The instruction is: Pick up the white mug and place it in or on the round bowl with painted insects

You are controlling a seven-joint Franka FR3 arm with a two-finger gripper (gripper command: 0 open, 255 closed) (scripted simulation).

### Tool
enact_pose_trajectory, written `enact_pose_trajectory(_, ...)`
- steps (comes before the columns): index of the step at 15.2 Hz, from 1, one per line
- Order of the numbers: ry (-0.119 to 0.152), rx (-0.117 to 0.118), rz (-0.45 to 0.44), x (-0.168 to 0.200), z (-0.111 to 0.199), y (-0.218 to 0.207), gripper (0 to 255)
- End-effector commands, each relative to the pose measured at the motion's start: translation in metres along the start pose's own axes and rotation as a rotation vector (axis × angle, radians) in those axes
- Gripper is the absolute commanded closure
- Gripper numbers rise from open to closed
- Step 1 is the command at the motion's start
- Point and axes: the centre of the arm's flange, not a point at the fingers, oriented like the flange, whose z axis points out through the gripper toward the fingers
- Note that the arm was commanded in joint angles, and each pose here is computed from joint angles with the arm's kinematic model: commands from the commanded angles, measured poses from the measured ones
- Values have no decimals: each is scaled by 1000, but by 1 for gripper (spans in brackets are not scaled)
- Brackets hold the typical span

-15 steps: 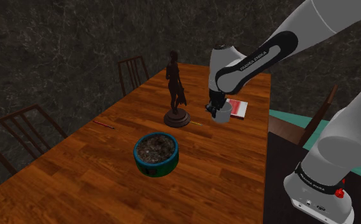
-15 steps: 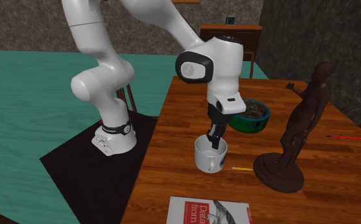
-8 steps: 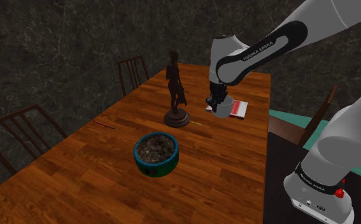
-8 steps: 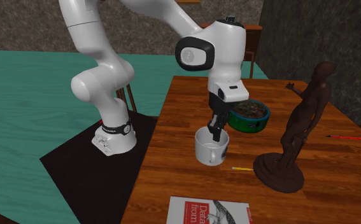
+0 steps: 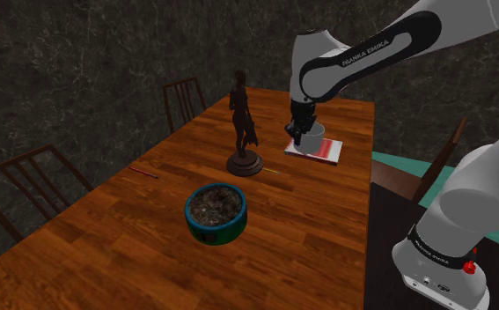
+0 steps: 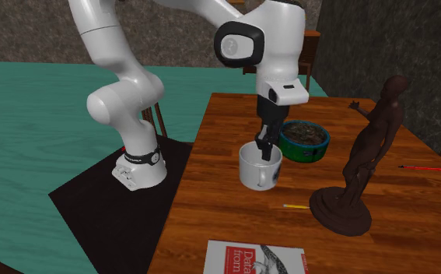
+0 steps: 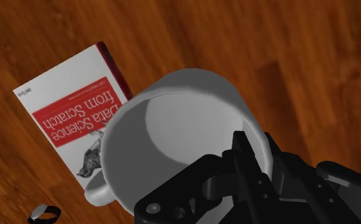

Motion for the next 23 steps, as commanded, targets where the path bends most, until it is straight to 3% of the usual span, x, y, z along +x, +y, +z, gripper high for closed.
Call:
enact_pose_trajectory(1,0,0,0,1,-11,1,255)
enact_pose_trajectory(5,0,0,0,2,-29,2,255)
enact_pose_trajectory(23,0,0,0,26,-45,-234,255)
